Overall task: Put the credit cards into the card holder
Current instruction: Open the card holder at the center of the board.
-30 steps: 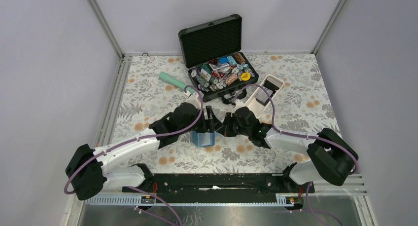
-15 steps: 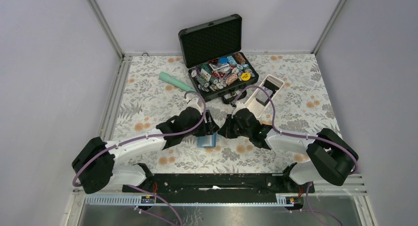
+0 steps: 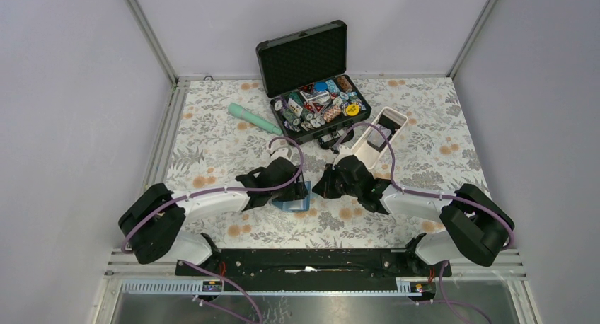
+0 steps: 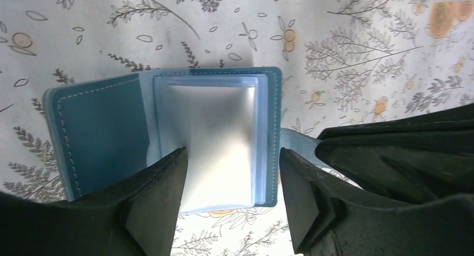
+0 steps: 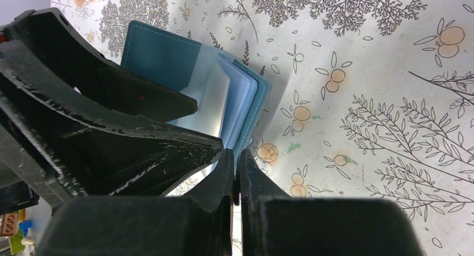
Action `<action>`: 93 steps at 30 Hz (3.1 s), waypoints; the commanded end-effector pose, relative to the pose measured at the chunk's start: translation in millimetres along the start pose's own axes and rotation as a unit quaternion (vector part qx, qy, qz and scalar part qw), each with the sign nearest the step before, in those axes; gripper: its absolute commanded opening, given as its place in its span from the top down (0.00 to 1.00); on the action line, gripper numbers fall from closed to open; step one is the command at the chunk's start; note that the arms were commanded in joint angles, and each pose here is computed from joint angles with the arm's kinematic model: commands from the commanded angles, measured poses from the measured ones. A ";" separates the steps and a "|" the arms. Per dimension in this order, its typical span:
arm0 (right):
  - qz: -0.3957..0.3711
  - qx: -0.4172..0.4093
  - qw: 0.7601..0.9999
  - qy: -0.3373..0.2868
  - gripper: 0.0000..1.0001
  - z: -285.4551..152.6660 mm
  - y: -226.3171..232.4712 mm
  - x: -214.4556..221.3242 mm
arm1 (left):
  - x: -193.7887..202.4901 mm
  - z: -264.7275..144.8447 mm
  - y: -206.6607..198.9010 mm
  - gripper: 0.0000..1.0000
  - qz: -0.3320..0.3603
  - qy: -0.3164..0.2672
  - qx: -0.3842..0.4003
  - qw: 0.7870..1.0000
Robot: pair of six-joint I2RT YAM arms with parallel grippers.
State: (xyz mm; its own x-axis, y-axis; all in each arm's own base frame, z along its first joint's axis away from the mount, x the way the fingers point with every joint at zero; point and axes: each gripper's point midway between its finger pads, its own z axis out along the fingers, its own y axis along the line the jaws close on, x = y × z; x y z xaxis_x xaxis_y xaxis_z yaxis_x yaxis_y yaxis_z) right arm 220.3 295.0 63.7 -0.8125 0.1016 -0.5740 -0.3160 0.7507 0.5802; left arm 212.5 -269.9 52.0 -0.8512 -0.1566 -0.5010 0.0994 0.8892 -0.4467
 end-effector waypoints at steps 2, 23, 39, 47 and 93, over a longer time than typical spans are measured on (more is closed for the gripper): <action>-0.006 0.006 1.000 -0.005 1.00 1.2 -0.9 -4.9 | -10.5 0.6 1.5 0.37 0.015 -0.017 -0.021 1.000; -0.010 0.012 1.000 -0.002 1.00 0.3 -5.4 -1.6 | -4.0 14.6 7.2 0.32 0.058 -0.002 -0.054 0.997; -0.015 0.046 0.999 0.002 1.00 2.8 -23.0 5.4 | -15.6 -1.4 32.7 0.39 0.079 -0.031 -0.112 0.990; -0.015 0.052 0.999 0.007 1.00 4.5 -26.9 9.0 | -24.5 -15.3 44.0 0.39 0.091 -0.051 -0.139 0.985; -0.019 -0.012 1.000 -0.001 1.00 -10.1 13.5 -12.1 | -72.8 -86.2 62.6 0.35 0.080 -0.126 -0.162 0.975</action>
State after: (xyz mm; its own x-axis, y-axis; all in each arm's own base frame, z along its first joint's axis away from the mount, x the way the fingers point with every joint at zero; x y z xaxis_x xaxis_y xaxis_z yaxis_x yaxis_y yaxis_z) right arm 217.2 289.2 71.9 -0.8074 0.0748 -0.5853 -0.3326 0.7617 0.5561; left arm 219.7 -150.8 72.3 -0.7537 -0.0177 -0.6570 -0.0094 0.9998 -0.0161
